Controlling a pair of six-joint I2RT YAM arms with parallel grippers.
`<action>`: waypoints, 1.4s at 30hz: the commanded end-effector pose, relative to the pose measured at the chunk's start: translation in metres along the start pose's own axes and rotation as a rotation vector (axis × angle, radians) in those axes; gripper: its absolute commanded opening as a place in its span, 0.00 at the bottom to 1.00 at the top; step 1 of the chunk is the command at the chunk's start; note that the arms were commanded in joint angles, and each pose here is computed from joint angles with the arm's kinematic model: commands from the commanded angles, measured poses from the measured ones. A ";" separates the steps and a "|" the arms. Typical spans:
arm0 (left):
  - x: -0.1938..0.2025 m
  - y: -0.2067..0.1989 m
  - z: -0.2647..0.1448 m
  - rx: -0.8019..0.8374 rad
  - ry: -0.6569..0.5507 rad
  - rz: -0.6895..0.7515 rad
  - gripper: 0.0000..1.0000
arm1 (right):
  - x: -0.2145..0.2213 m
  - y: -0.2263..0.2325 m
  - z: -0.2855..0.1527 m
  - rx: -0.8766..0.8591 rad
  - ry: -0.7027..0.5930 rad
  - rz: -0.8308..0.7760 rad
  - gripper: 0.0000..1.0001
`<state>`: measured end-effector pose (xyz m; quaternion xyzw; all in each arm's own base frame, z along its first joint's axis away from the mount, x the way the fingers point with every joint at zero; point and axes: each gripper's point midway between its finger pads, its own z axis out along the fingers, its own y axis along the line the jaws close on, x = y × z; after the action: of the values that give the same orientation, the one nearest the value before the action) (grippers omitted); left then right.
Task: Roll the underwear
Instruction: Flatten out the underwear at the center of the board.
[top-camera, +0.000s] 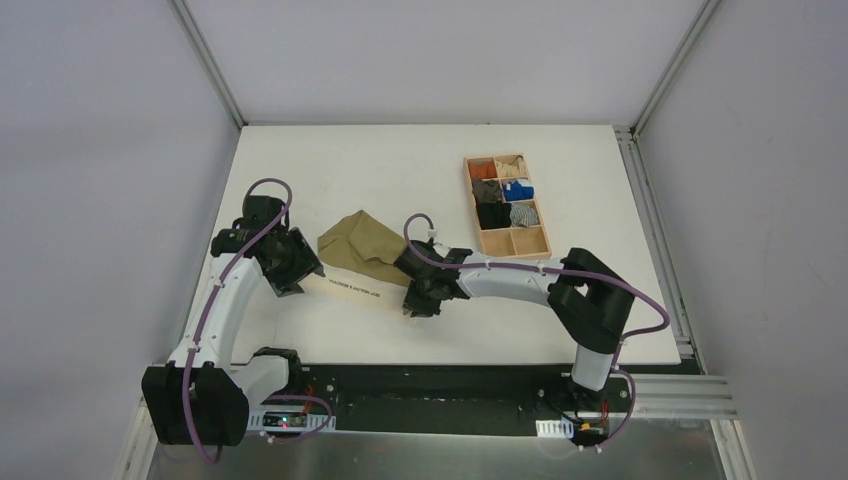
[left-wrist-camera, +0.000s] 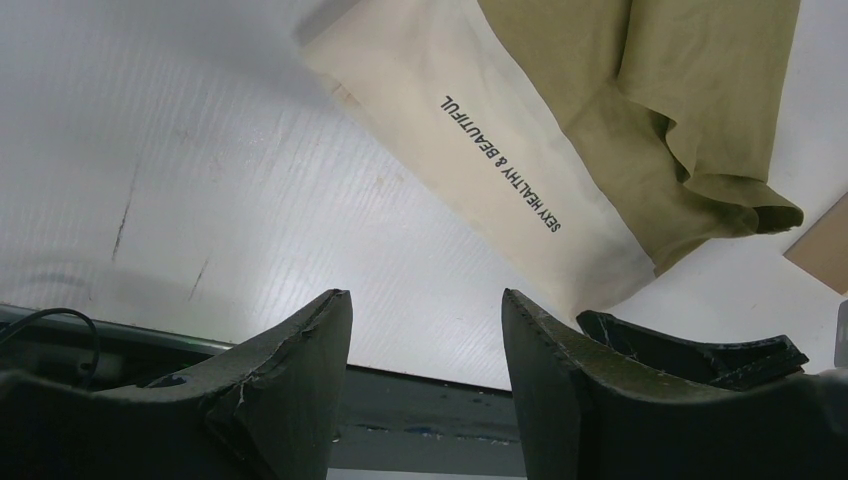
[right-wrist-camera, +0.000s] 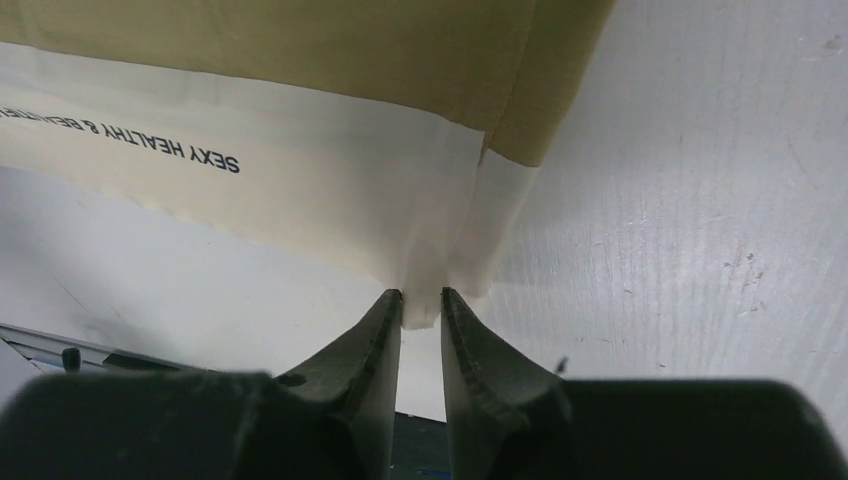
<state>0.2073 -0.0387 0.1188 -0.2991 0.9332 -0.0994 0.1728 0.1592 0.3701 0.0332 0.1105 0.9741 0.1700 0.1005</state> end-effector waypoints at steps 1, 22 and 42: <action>0.001 0.000 -0.003 0.011 0.005 0.006 0.58 | -0.005 0.008 -0.005 -0.001 -0.023 -0.020 0.19; 0.012 0.017 0.020 -0.084 0.083 -0.033 0.63 | -0.016 -0.029 -0.043 -0.030 -0.126 -0.033 0.00; 0.029 0.009 0.034 -0.022 0.153 -0.084 0.60 | -0.034 -0.011 -0.099 -0.259 -0.154 0.034 0.00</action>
<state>0.1907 -0.0474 0.0670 -0.3258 0.9369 -0.0978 0.0807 0.1563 0.2967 0.0687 0.1484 0.9523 0.2129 0.1607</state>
